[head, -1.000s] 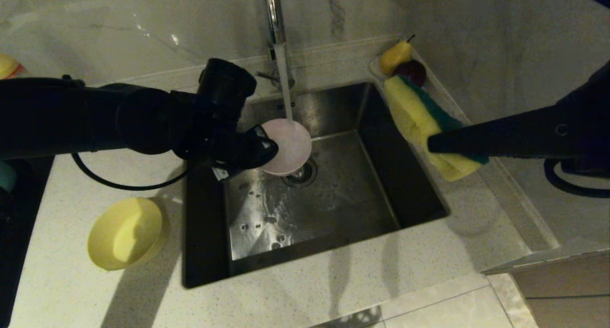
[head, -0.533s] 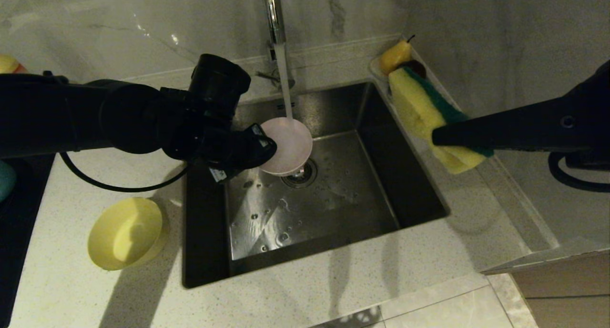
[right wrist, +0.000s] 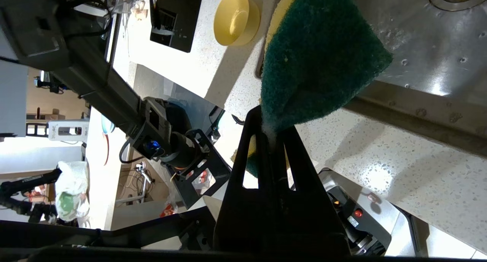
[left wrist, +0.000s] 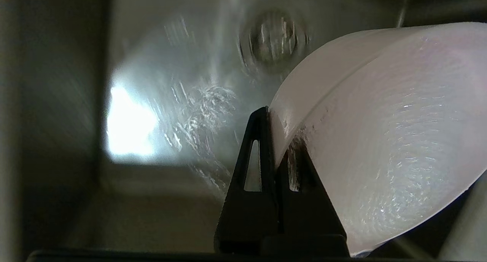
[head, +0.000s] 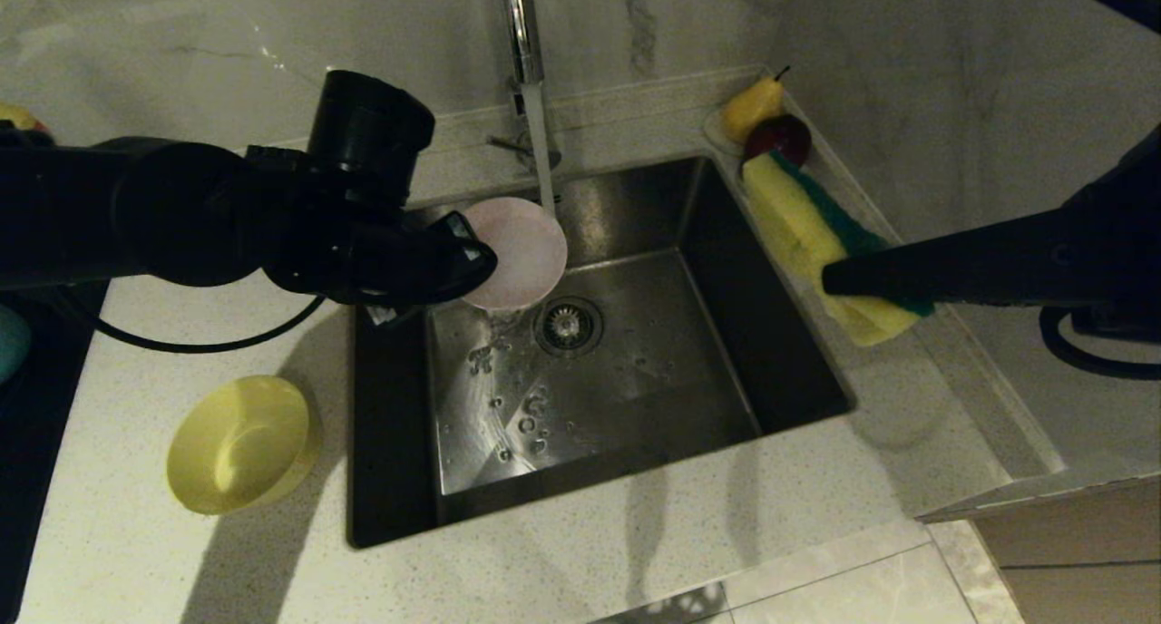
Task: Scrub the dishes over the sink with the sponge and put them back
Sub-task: Rinse the bowl
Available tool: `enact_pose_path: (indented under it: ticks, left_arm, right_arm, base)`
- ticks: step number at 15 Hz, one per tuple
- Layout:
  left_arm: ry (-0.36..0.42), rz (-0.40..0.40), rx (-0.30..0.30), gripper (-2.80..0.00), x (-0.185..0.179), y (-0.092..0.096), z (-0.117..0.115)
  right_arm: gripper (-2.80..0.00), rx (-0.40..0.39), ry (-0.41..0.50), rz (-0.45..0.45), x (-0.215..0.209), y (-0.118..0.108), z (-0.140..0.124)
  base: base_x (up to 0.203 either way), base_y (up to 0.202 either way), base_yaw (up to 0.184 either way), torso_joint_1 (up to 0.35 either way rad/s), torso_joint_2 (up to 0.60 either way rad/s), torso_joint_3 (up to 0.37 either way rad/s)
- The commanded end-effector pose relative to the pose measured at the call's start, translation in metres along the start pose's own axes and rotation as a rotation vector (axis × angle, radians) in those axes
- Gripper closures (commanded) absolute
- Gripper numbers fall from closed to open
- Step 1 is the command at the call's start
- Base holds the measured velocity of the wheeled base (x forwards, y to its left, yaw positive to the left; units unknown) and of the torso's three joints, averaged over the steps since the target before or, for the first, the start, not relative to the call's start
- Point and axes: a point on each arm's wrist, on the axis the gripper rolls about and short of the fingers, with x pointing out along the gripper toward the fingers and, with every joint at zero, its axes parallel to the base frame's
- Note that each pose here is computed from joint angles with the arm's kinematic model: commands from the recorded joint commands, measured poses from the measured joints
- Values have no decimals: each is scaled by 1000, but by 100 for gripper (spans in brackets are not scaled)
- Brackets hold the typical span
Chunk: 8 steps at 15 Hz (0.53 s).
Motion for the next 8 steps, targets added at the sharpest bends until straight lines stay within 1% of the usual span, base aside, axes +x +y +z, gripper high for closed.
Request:
enact_pose_path:
  ticks: [1, 2, 4, 5, 7, 8]
  left_arm:
    - [-135, -33, 47, 0, -13, 10, 16]
    - [-191, -51, 83, 0, -15, 14, 18]
    - [-299, -87, 199, 0, -20, 22, 16]
    - [-364, -112, 243, 0, -25, 24, 16]
    - [-508, -168, 301, 0, -38, 28, 17]
    - [-563, -192, 310, 0, -43, 29, 17]
  right_arm:
    - [0, 1, 2, 0, 0, 0, 0]
    - [0, 0, 0, -1, -1, 0, 0]
    - [0, 1, 1, -1, 0, 0, 0]
    - [0, 2, 1, -5, 0, -1, 0]
    - [0, 10, 3, -20, 3, -5, 1]
    - [0, 12, 1, -21, 2, -5, 1]
  base:
    - [0, 0, 0, 0, 0, 0]
    - [0, 0, 0, 0, 0, 0]
    - [0, 0, 0, 0, 0, 0]
    - [0, 0, 0, 0, 0, 0]
    - [0, 0, 0, 0, 0, 0]
    - [0, 0, 0, 0, 0, 0]
